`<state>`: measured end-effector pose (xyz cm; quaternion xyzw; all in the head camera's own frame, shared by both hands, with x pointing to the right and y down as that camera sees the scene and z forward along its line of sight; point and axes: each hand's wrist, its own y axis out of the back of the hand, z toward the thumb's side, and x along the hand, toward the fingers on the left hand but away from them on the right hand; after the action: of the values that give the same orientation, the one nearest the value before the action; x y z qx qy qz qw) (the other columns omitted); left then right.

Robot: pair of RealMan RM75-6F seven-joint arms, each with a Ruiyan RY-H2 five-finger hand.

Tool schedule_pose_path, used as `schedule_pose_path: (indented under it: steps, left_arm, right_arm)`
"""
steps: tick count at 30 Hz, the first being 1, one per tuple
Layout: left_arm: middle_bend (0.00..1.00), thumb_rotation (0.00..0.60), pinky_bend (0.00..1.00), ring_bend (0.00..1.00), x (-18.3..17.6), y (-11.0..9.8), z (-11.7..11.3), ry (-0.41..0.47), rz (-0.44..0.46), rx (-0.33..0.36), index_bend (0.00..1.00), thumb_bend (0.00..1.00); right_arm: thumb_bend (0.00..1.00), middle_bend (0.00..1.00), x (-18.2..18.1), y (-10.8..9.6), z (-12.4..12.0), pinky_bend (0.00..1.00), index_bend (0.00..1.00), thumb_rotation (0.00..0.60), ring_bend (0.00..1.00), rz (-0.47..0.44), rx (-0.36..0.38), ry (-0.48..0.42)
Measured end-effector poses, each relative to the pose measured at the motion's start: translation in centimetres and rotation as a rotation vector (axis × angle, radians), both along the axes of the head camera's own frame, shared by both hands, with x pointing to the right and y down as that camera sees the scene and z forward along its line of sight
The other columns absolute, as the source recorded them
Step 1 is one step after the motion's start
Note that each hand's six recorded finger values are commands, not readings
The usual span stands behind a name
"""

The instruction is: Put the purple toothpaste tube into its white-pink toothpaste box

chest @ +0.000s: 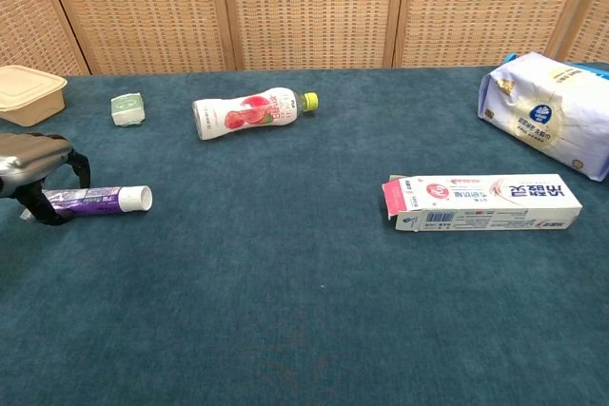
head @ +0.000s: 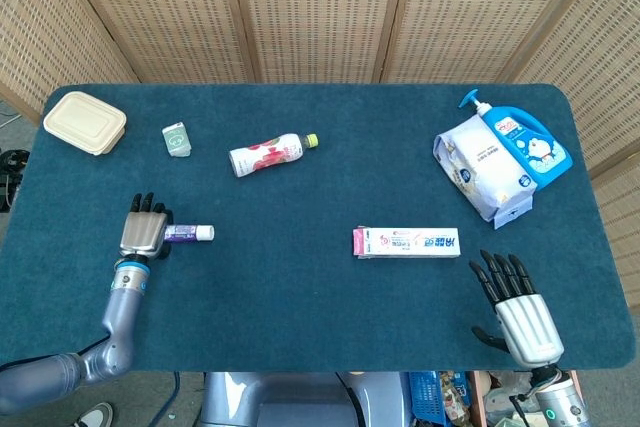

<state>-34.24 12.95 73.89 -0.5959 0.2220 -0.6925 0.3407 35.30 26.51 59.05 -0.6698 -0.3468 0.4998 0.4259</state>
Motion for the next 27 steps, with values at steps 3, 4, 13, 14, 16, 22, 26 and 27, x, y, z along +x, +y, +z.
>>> schedule_pose_path:
  steps: [3, 4, 13, 14, 16, 22, 26, 27]
  left_arm:
    - [0.36, 0.600, 0.13, 0.15, 0.1, -0.2, -0.1, -0.006, 0.005, 0.032, 0.53, 0.46]
    - [0.38, 0.600, 0.16, 0.17, 0.1, -0.2, -0.1, -0.008, 0.004, 0.041, 0.55, 0.47]
    - [0.55, 0.600, 0.37, 0.36, 0.5, -0.9, -1.0, 0.024, 0.007, 0.134, 0.76, 0.54]
    - [0.55, 0.600, 0.38, 0.37, 0.6, -1.0, -1.2, 0.030, 0.010, 0.148, 0.77, 0.55]
    - [0.57, 0.600, 0.39, 0.38, 0.7, -1.2, -1.7, 0.047, 0.017, 0.178, 0.78, 0.55]
    - [0.58, 0.600, 0.39, 0.39, 1.0, -1.7, -3.7, 0.103, 0.043, 0.246, 0.79, 0.55]
    - [0.59, 0.600, 0.39, 0.39, 0.9, -2.0, -5.1, 0.128, 0.069, 0.263, 0.79, 0.55]
    - [0.59, 0.600, 0.38, 0.39, 0.8, -2.1, -5.5, 0.129, 0.077, 0.266, 0.79, 0.55]
  right_arm:
    - [0.00, 0.00, 0.0, 0.0, -0.1, 0.00, 0.01, 0.600, 0.00, -0.001, 0.003, -0.001]
    - [0.00, 0.00, 0.0, 0.0, -0.1, 0.00, 0.02, 0.600, 0.00, 0.000, 0.004, -0.001]
    - [0.00, 0.00, 0.1, 0.0, 0.1, 0.00, 0.03, 0.600, 0.00, 0.006, -0.004, 0.007]
    - [0.00, 0.00, 0.1, 0.0, 0.1, 0.00, 0.03, 0.600, 0.00, 0.008, -0.005, 0.007]
    - [0.00, 0.00, 0.1, 0.0, 0.1, 0.00, 0.04, 0.600, 0.00, 0.009, -0.005, 0.006]
    - [0.00, 0.00, -0.1, 0.0, 0.1, 0.00, 0.05, 0.600, 0.00, 0.001, -0.009, 0.000]
    - [0.00, 0.00, -0.5, 0.0, 0.4, 0.00, 0.06, 0.600, 0.00, -0.005, -0.021, -0.007]
    - [0.00, 0.00, -0.7, -0.1, 0.5, 0.00, 0.06, 0.600, 0.00, -0.006, -0.026, -0.010]
